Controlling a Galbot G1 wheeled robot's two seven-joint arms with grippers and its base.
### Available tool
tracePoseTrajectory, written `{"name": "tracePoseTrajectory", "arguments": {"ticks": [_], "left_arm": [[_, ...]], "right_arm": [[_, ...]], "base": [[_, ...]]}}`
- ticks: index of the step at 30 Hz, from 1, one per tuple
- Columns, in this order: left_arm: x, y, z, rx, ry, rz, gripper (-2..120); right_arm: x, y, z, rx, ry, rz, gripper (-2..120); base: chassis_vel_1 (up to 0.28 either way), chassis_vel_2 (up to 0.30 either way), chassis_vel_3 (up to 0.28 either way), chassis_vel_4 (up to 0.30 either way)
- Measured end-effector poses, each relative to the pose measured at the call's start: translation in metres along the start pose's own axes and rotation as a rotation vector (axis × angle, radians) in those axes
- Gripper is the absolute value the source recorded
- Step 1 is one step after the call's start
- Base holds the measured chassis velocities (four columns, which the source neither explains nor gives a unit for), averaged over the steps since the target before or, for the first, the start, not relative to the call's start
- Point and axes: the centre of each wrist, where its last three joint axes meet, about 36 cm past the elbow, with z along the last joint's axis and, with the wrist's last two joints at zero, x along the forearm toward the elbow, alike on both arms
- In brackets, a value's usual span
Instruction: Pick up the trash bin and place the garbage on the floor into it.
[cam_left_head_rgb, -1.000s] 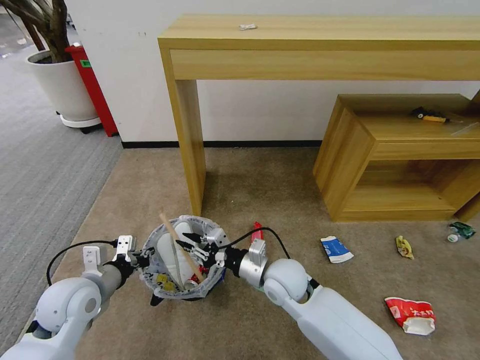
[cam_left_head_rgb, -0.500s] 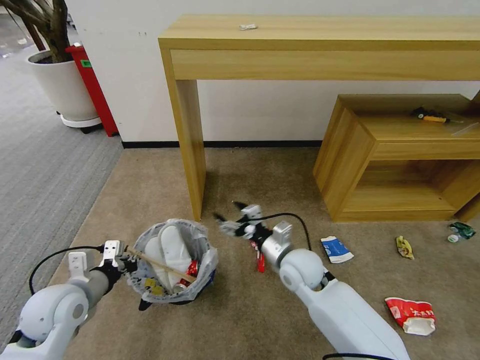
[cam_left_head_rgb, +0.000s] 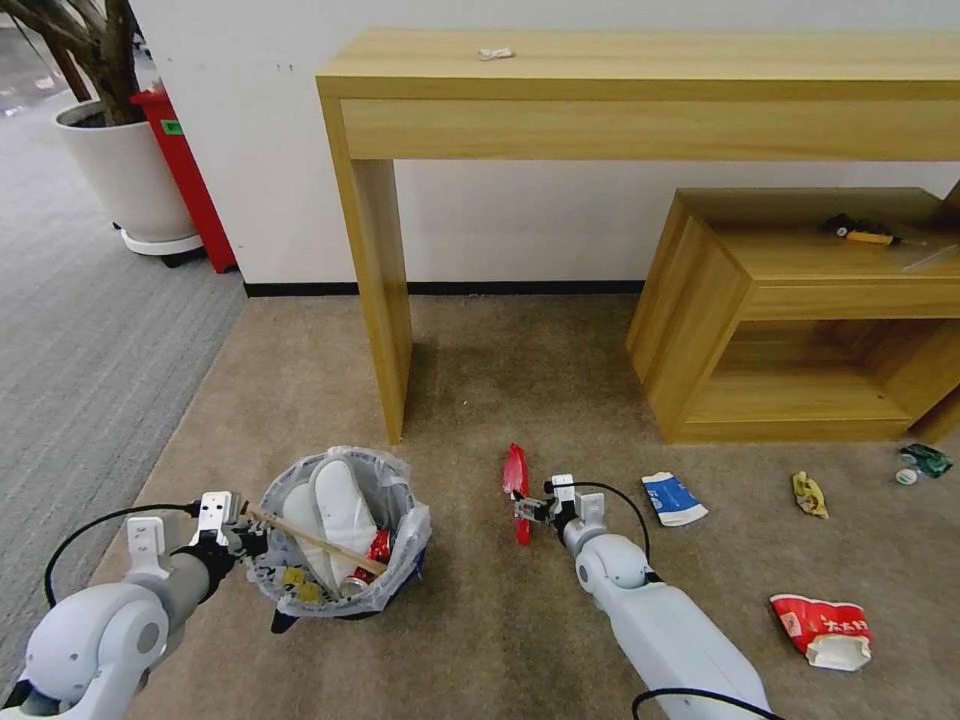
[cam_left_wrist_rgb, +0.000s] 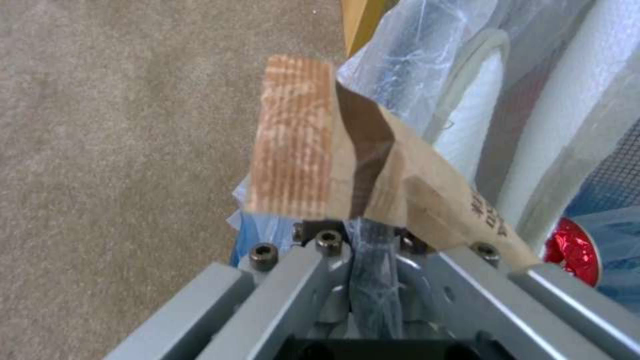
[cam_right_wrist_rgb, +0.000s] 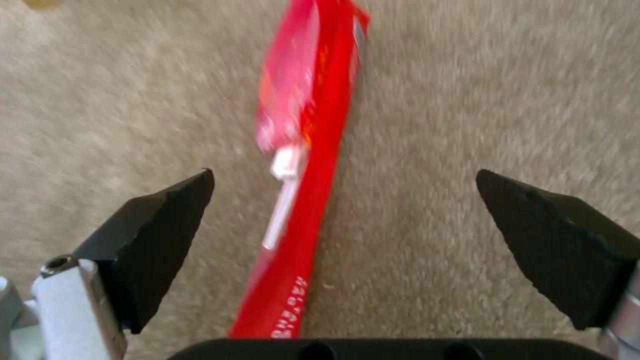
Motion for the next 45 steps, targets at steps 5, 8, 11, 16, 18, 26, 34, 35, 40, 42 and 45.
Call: {"name": "tracePoseTrajectory", "arguments": {"ticks": [5,8,11,16,18,26,34,35,40,42,45], "left_arm": [[0.0,-0.002,0.0,-0.004,0.001,-0.002,0],[0.0,-0.002,0.0,-0.005,0.0,-0.002,0],[0.0,-0.002,0.0,-0.006,0.0,-0.002,0],[0.0,-0.003,-0.002,-0.011,-0.003,-0.001,0],[0.0,-0.003,-0.003,-0.012,-0.005,0.0,0],[0.001,-0.003,-0.004,-0.015,-0.006,0.002,0],[0.0,-0.004,-0.004,-0.017,-0.007,0.005,0],[0.0,-0.004,-0.004,-0.017,-0.007,0.006,0],[0.0,-0.005,-0.004,-0.017,-0.007,0.007,0],[0.001,-0.005,-0.004,-0.017,-0.008,0.007,0],[0.001,-0.005,-0.005,-0.018,-0.01,0.008,0]], "right_arm": [[-0.014,-0.003,0.0,0.003,0.018,-0.025,87],[-0.018,-0.003,-0.003,0.008,0.017,-0.039,78],[-0.021,-0.002,-0.006,0.011,0.018,-0.05,69],[-0.029,0.0,-0.008,0.003,0.036,-0.061,47],[-0.03,0.0,-0.007,0.002,0.043,-0.061,43],[-0.036,-0.001,0.001,-0.005,0.072,-0.057,21],[-0.042,-0.001,0.004,-0.005,0.084,-0.068,14],[-0.042,-0.001,0.004,-0.004,0.083,-0.069,9],[-0.042,0.0,0.004,0.0,0.072,-0.069,0],[-0.042,0.0,0.004,0.005,0.059,-0.066,0],[-0.04,0.001,0.004,0.012,0.041,-0.066,0]], "base": [[0.0,0.0,0.0,0.0],[0.0,0.0,0.0,0.0],[0.0,0.0,0.0,0.0],[0.0,0.0,0.0,0.0],[0.0,0.0,0.0,0.0],[0.0,0.0,0.0,0.0],[0.0,0.0,0.0,0.0],[0.0,0.0,0.0,0.0],[0.0,0.0,0.0,0.0],[0.0,0.0,0.0,0.0],[0.0,0.0,0.0,0.0]]}}
